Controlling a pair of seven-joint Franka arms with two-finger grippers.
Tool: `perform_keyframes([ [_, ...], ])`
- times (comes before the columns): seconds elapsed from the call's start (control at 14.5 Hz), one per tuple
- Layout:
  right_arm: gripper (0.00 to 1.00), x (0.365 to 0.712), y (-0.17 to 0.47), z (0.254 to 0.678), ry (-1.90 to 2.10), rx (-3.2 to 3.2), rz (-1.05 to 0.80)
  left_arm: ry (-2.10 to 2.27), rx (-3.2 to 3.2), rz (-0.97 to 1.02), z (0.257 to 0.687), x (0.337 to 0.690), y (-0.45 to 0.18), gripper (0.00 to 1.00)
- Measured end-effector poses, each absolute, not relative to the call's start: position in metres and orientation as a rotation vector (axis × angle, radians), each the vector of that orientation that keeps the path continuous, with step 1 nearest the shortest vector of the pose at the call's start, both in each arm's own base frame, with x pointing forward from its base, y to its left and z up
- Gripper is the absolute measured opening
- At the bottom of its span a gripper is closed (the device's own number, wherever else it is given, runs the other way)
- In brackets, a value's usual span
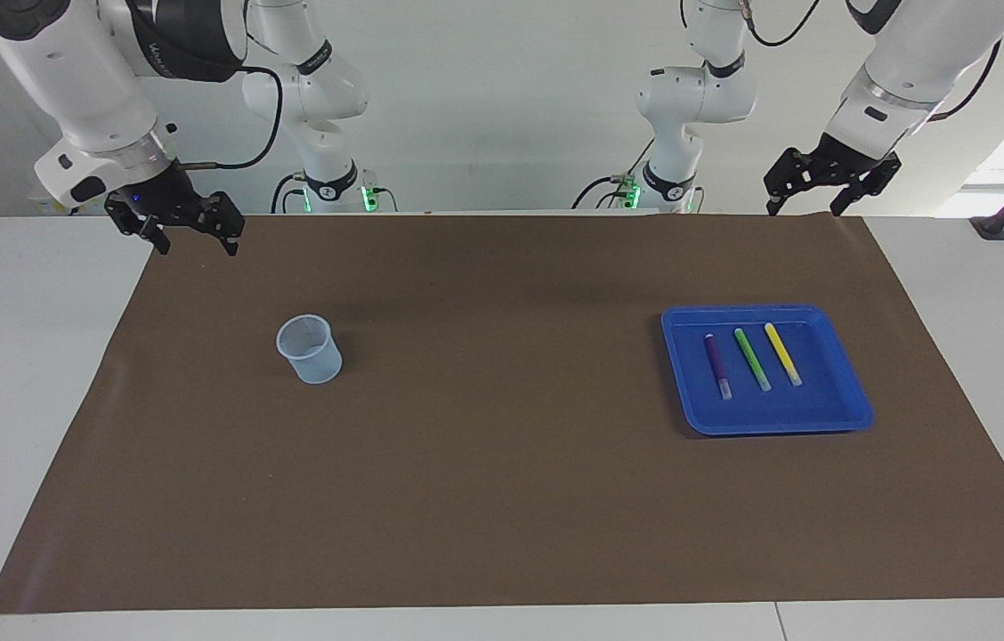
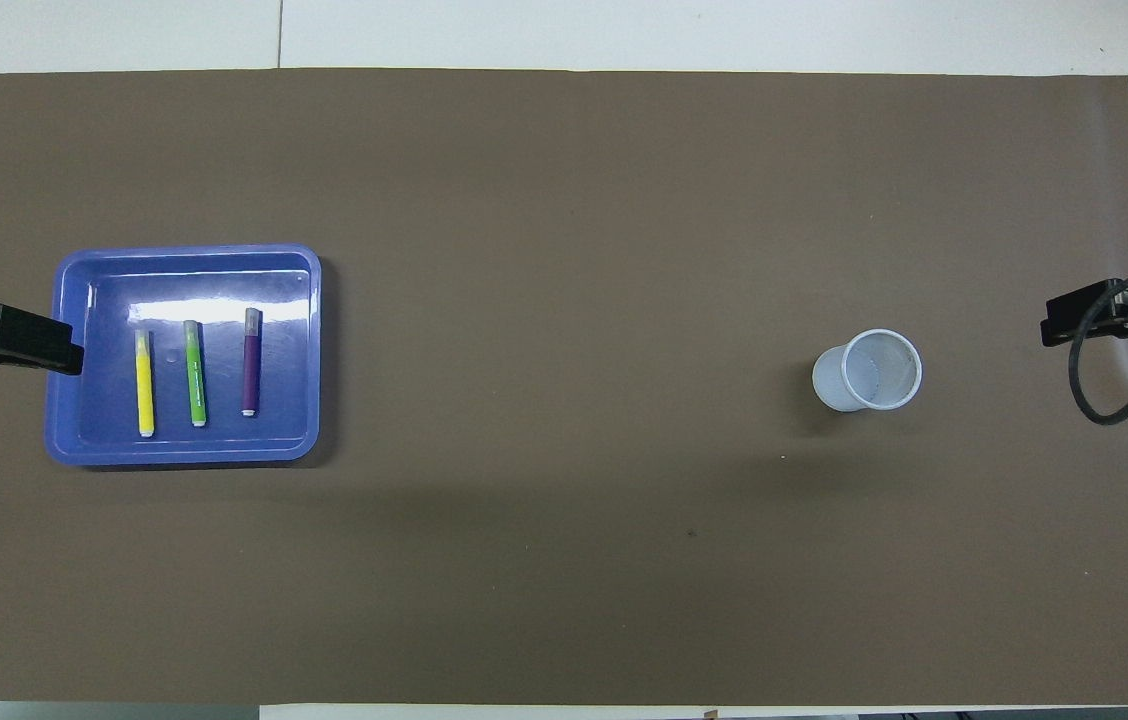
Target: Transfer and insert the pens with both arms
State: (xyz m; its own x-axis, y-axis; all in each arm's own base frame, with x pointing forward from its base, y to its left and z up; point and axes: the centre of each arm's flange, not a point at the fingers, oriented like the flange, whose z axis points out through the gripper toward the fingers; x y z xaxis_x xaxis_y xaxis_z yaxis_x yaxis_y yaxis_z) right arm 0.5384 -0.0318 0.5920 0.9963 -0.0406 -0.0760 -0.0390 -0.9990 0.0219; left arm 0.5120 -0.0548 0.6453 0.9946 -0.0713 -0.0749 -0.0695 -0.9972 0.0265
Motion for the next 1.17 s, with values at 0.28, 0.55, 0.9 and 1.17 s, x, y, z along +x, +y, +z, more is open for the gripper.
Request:
perform_keyframes([
  [0.28,1.0,0.5384,-0.0318,0.592,-0.062,3.118,-0.119,-0.096,3.113,-0.104,0.6464,0.5133,-0.05,1.0],
  [0.55,1.0,0.5384,-0.0318,0.592,-0.062,3.118,-0.119,-0.096,3.113,-0.102,0.6468,0.5131,-0.0502,1.0],
  [0.9,1.0,0.5384,-0.0318,0.592,-0.062,3.118,-0.119,-0.097,3.113,-0.098,0.6481,0.5123,-0.0504,1.0],
  [1.17,1.0,0.5384,-0.0318,0.592,-0.062,3.118,-0.119,-0.09,3.112,-0.109,0.645,0.5105,-0.0477,1.0],
])
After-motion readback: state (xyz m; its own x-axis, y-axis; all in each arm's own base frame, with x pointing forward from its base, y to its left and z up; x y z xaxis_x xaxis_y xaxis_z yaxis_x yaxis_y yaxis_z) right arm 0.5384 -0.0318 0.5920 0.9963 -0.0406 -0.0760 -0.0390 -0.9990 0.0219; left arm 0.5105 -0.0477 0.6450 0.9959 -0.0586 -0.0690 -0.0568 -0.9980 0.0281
